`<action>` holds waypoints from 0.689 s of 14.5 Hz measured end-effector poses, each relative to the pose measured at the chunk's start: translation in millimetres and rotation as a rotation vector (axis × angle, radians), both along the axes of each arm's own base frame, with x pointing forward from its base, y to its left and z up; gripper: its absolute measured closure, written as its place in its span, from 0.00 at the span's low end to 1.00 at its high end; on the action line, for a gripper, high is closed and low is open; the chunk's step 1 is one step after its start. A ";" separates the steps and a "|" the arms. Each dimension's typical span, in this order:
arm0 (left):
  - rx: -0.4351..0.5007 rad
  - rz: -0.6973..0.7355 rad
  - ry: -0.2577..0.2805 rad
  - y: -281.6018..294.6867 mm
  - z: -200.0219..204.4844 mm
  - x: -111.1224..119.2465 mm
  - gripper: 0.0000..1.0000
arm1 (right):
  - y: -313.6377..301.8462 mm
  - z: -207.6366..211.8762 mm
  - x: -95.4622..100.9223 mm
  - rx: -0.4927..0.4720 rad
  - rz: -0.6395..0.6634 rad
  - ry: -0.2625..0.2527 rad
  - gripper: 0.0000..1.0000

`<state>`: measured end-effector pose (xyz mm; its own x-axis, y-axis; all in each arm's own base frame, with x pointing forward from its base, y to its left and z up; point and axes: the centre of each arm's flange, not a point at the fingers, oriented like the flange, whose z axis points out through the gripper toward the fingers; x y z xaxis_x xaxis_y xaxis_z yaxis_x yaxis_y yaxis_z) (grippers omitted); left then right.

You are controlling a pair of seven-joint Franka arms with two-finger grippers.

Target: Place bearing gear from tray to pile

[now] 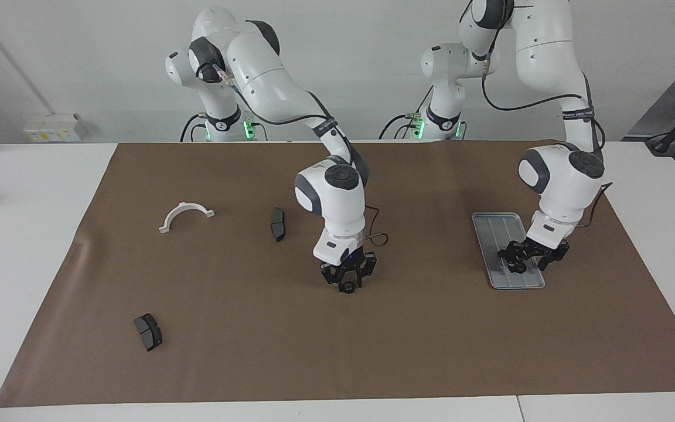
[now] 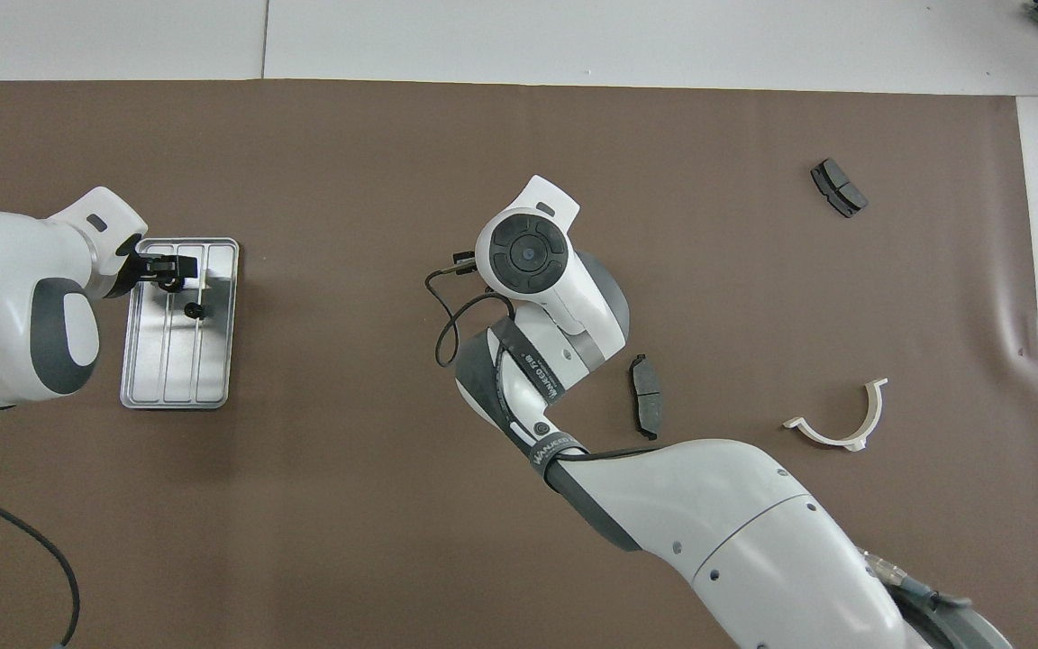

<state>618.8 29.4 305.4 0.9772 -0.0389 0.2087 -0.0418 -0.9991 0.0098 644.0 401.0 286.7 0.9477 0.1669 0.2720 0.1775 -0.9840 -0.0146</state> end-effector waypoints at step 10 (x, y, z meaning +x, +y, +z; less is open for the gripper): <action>0.001 0.003 0.001 1.3 -4.1 -3.1 0.35 | -49.6 46.2 19.2 -0.041 -0.086 0.057 0.65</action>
